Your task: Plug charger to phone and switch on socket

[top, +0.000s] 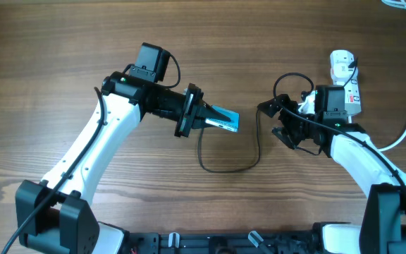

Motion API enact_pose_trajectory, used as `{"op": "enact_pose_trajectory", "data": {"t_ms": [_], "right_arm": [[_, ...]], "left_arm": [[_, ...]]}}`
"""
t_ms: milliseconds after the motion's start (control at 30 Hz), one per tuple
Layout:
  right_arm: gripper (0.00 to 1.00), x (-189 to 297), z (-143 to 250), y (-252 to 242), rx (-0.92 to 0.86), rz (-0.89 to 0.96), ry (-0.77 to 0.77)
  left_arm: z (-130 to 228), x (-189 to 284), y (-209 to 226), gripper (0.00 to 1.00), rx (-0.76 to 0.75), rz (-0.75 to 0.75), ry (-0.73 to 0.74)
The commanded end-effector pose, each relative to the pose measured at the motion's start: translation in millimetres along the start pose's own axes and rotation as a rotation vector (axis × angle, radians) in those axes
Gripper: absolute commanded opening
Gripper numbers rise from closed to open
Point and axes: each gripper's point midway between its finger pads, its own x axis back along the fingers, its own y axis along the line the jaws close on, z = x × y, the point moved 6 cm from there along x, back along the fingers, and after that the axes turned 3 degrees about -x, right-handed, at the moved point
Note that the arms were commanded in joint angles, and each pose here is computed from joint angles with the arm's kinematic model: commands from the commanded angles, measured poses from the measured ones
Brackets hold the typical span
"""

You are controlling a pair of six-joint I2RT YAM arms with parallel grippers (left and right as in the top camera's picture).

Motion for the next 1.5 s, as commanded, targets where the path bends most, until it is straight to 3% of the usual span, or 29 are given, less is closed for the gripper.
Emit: {"op": "enact_pose_trajectory", "data": {"t_ms": [0, 1467], "right_arm": [[1.0, -1.0, -0.4, -1.3, 0.019, 0.009, -0.005], [1.0, -1.0, -0.4, -1.3, 0.018, 0.009, -0.005]], "left_arm": [[6.5, 0.2, -3.0, 0.04, -0.005, 0.021, 0.061], [11.7, 0.7, -4.7, 0.04, -0.004, 0.035, 0.107]]}}
